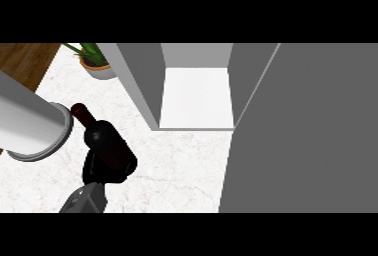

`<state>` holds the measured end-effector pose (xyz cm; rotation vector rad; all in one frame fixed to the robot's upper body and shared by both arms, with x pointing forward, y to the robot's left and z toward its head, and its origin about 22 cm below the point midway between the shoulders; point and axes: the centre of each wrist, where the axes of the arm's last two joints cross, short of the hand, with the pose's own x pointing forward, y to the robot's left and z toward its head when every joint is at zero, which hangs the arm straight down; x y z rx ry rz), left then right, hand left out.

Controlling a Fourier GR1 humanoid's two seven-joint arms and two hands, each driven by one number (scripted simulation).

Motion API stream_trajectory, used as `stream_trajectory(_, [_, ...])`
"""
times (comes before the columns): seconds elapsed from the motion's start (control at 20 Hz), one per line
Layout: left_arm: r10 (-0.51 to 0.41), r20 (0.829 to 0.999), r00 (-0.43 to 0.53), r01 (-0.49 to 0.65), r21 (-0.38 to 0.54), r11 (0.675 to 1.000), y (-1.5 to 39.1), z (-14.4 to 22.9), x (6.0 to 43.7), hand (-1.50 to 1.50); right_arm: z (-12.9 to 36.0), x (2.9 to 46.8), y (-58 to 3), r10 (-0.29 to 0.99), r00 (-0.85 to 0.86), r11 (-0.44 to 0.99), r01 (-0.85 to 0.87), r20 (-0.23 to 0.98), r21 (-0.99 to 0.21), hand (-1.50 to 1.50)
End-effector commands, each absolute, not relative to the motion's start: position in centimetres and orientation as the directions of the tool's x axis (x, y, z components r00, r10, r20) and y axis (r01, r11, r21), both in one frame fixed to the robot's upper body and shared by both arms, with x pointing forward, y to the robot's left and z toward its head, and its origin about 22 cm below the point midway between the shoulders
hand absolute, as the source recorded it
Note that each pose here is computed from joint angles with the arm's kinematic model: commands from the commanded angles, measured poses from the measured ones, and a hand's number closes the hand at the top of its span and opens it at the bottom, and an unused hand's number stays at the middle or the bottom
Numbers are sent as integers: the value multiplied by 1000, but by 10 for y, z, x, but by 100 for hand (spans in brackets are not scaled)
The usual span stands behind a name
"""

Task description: Pick up the wine, place it into the cabinet and close the cabinet

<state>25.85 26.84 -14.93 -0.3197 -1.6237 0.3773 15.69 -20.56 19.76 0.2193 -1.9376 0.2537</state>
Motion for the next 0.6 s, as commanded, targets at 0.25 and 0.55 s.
stream_trajectory(0.25, [462,876,-141,-22,-470,883,264,-125,261,150,207,152,-205,-53,-378,953,-296,924,-66,-150])
stream_trajectory(0.55, [469,871,-147,93,-460,883,222,-104,257,150,203,150,-207,-62,-372,954,-295,926,-54,-150])
